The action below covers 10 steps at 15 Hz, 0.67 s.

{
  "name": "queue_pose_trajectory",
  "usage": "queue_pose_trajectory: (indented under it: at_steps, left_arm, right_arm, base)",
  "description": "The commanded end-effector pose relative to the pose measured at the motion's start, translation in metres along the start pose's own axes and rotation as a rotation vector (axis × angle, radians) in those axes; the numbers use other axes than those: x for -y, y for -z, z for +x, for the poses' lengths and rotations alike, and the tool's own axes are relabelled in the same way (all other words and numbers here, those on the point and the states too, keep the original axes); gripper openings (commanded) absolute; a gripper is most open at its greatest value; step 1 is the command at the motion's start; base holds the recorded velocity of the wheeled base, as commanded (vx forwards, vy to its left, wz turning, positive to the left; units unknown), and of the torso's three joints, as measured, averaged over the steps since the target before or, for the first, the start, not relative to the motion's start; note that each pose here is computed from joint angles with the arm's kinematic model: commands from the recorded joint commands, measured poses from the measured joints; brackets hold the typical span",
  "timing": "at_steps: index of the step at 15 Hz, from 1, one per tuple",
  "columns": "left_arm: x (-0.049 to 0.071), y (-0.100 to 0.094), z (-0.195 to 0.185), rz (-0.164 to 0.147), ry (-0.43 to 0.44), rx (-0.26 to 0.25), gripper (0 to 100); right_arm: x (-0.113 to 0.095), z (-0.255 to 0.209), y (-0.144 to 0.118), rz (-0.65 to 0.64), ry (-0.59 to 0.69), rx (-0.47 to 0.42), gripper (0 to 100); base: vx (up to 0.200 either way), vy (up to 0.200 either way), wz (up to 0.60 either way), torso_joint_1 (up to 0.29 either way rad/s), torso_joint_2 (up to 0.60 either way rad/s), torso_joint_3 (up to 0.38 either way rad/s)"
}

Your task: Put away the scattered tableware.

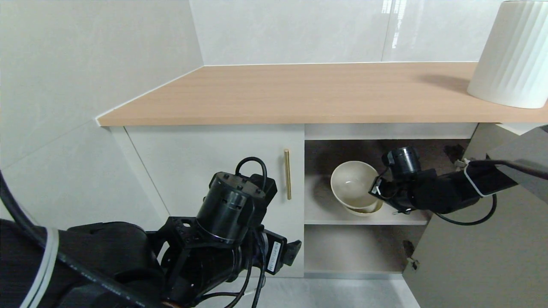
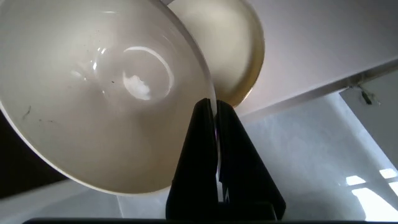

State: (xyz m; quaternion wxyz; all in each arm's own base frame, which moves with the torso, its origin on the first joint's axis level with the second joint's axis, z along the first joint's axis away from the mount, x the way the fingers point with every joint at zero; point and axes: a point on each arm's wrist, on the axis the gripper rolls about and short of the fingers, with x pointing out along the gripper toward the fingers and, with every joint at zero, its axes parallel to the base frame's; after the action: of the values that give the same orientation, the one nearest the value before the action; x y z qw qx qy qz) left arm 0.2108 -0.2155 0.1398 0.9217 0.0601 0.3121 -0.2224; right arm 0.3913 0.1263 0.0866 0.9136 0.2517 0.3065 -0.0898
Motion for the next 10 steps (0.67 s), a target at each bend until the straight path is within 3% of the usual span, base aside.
queue_pose_trajectory:
  at_steps: [1,10]
  left_arm:
    - [0.0,0.001,0.001,0.001,-0.001,-0.003,100]
    - [0.0,0.0,0.001,-0.001,0.0,-0.002,100]
  right_arm:
    - [0.005,0.011,0.003,0.004,0.013,0.004,0]
    - [0.02,0.039,-0.001,0.026,0.067,0.017,0]
  base:
    - [0.0,0.0,0.0,0.0,0.0,0.0]
    - [0.0,0.0,0.0,0.0,0.0,0.0]
